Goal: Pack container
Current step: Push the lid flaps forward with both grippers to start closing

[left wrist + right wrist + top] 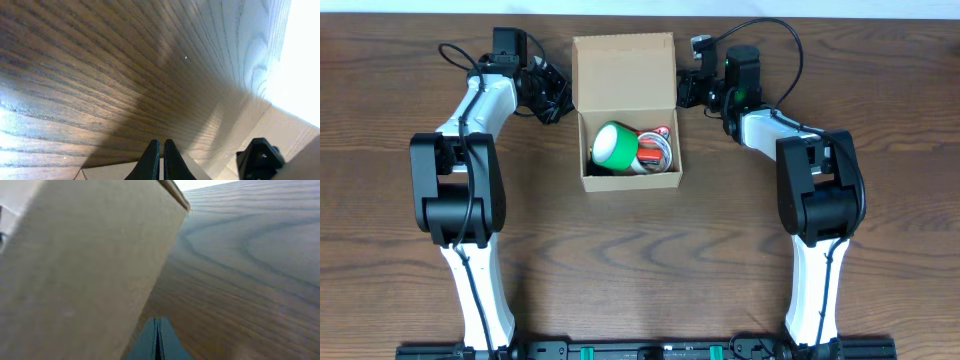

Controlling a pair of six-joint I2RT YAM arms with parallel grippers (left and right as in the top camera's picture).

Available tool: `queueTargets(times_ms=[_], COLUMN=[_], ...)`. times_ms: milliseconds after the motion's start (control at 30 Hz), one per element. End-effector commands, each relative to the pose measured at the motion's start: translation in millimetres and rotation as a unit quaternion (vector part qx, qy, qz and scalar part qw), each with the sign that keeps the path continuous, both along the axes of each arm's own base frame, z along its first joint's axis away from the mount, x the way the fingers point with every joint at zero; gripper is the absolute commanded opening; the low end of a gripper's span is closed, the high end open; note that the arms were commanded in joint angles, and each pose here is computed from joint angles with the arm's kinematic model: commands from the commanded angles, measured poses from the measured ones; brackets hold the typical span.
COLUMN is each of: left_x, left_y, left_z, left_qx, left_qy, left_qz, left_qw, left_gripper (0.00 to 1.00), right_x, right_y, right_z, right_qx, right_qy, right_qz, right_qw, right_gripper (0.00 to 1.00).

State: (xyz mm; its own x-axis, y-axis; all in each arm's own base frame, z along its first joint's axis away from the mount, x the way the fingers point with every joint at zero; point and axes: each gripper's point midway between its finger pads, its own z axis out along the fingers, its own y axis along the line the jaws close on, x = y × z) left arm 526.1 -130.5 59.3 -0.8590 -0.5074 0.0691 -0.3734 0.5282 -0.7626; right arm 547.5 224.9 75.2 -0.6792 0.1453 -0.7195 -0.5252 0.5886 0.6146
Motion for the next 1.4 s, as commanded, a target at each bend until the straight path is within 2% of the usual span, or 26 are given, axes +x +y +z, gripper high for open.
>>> queueTargets(times_ms=[0, 467, 700, 900, 1133, 1367], left_x=[-3, 9, 19, 21, 21, 22], left_y=[-15, -9, -3, 0, 4, 10], left_z=[1, 11, 30, 40, 51, 66], left_qx=[-0.001, 0.052, 0.091, 0.111, 0.129, 0.155], left_qy=[-0.040, -0.126, -0.156, -0.161, -0.166, -0.169], left_qz=[-0.058, -0.111, -0.131, -0.139, -0.150, -0.158], left_qw=[0.998, 0.984, 0.975, 0.971, 0.966, 0.960], left_gripper=[0.06, 0.05, 0.06, 0.05, 0.05, 0.05], right_x=[-6, -9, -15, -22, -26, -34], right_y=[12, 8, 11, 14, 13, 11], right_z=[13, 60, 67, 71, 99, 112], right_qx=[0.010, 0.007, 0.016, 0.026, 0.021, 0.015], right_qy=[-0.027, -0.095, -0.101, -0.103, -0.131, -0.116], right_qz=[0.045, 0.070, 0.088, 0.111, 0.114, 0.113], right_qw=[0.999, 0.993, 0.991, 0.988, 0.985, 0.987], right_gripper=[0.01, 0.01, 0.01, 0.01, 0.01, 0.01])
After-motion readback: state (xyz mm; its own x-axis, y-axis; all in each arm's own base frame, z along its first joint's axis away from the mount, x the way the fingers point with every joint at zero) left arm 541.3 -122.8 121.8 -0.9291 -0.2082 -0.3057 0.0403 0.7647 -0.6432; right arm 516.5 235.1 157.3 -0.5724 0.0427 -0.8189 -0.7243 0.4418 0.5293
